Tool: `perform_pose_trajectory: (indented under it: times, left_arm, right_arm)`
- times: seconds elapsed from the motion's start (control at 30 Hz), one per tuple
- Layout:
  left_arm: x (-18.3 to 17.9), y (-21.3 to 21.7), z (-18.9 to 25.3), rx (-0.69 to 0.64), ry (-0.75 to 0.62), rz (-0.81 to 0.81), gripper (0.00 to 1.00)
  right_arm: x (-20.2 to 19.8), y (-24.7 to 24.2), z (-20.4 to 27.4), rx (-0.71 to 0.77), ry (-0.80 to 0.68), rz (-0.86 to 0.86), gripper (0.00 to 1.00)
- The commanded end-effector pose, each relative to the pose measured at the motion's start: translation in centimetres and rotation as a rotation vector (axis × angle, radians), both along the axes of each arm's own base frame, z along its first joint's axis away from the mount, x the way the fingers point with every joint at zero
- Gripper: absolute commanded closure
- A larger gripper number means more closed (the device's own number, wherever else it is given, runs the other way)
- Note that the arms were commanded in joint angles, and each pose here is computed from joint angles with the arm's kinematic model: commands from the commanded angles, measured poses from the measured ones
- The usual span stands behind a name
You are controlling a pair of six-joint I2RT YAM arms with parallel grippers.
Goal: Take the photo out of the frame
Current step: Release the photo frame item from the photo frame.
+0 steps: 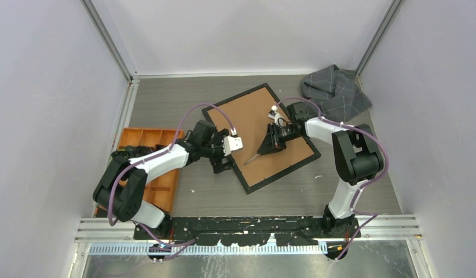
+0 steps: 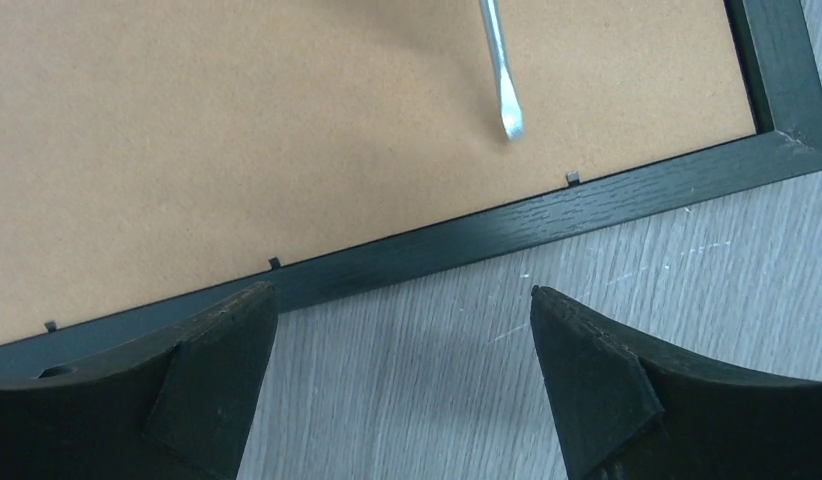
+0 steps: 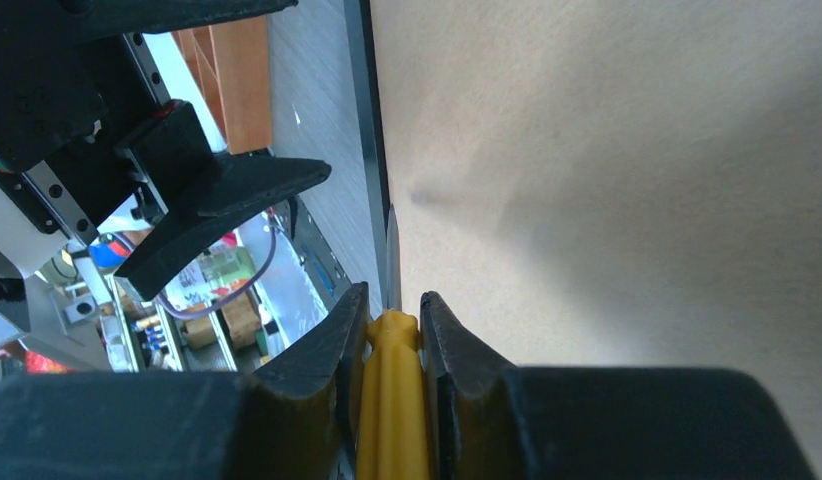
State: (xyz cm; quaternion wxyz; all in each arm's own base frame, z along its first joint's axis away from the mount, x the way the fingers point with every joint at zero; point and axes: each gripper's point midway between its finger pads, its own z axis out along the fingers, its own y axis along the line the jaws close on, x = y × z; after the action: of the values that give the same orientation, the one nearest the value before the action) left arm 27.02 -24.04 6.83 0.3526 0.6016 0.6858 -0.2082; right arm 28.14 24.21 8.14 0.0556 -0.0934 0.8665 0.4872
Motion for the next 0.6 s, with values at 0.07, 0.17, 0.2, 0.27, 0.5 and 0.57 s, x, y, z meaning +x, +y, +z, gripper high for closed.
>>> perform_pose_trajectory:
  times: [0.07,0.17,0.2,0.27,0.5,0.57]
  left_arm:
    - [0.7,-2.3,1.6,-0.072,-0.171,0.004,0.02]
    - [-0.3,-3.0,2.3,-0.127,-0.137,-0.01,0.01]
    - [-0.4,-2.9,2.2,-0.111,-0.131,-0.006,0.02]
    - [0.2,-2.4,1.8,-0.069,-0.131,0.028,0.03]
    - [1.5,-2.0,1.1,-0.024,-0.18,0.048,0.03]
    - [1.7,-1.9,0.7,-0.003,-0.195,0.034,0.03]
  right_arm:
    - [-2.6,1.3,-0.1,-0.008,0.014,0.11,0.99]
    - [-2.7,1.1,-1.0,-0.035,0.03,0.123,0.99]
    - [-2.8,1.1,-1.2,-0.038,0.031,0.128,0.99]
    - [-2.7,1.1,-1.1,-0.034,0.025,0.131,0.99]
    - [-2.2,0.9,-0.5,-0.042,-0.043,0.135,0.99]
    - [-1.9,0.9,-0.6,-0.052,-0.059,0.133,0.99]
